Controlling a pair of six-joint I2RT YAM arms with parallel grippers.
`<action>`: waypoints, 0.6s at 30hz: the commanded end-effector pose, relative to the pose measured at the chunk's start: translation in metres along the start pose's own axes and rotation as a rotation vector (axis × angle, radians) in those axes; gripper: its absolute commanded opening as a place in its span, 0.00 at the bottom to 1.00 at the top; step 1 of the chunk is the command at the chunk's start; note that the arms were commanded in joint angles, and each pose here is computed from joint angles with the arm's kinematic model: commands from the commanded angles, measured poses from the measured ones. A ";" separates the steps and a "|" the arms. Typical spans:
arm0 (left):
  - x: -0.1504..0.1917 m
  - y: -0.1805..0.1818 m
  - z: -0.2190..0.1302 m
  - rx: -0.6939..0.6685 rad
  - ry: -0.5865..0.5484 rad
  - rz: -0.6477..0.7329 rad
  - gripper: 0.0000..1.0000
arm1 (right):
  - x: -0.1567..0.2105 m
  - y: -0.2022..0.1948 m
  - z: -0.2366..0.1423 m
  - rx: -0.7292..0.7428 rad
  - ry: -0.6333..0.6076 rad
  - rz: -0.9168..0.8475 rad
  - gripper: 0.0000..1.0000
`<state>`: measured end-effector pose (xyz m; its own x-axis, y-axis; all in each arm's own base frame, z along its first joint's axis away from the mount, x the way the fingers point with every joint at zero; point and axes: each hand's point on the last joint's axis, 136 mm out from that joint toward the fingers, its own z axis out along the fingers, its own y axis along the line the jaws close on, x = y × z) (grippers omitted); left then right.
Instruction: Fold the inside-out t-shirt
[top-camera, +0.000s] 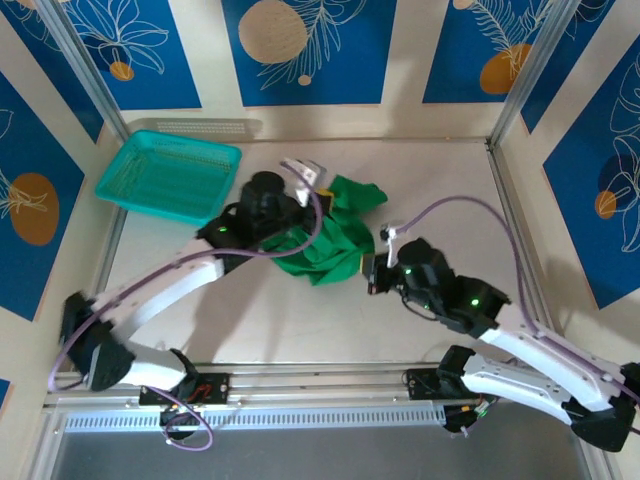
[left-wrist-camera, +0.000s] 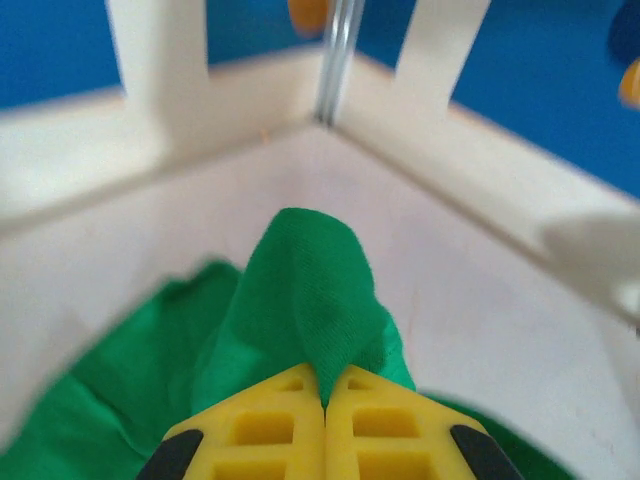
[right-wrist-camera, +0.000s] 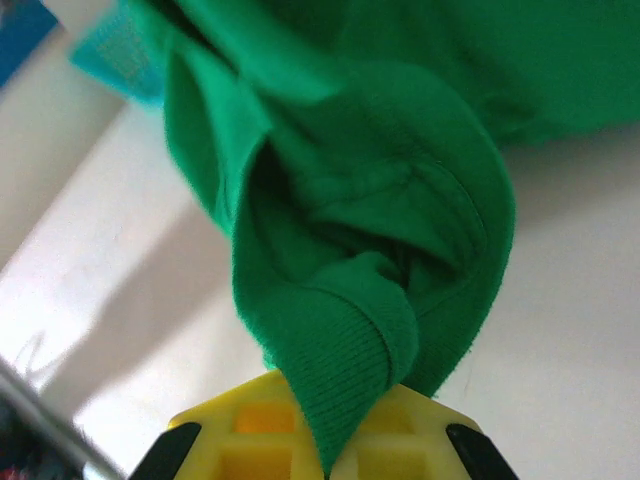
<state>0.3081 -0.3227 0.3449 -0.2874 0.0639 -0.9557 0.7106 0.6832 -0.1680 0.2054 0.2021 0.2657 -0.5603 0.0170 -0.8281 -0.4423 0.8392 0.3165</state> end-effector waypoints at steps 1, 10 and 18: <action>-0.059 0.012 -0.060 -0.114 -0.159 -0.003 0.00 | -0.072 -0.004 -0.039 0.127 -0.173 -0.338 0.00; -0.124 -0.040 -0.136 0.140 -0.252 -0.181 0.00 | -0.194 0.038 -0.151 0.044 -0.520 -0.446 0.00; -0.152 -0.039 -0.145 0.096 -0.325 -0.081 0.00 | -0.229 0.065 -0.147 0.020 -0.645 -0.609 0.00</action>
<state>0.2237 -0.2606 0.5218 -0.2046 -0.2442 -0.9479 0.7772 0.5482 -0.3090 0.1913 0.1612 0.5323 0.1714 -0.0883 -0.9812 -0.5488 0.8186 -0.1695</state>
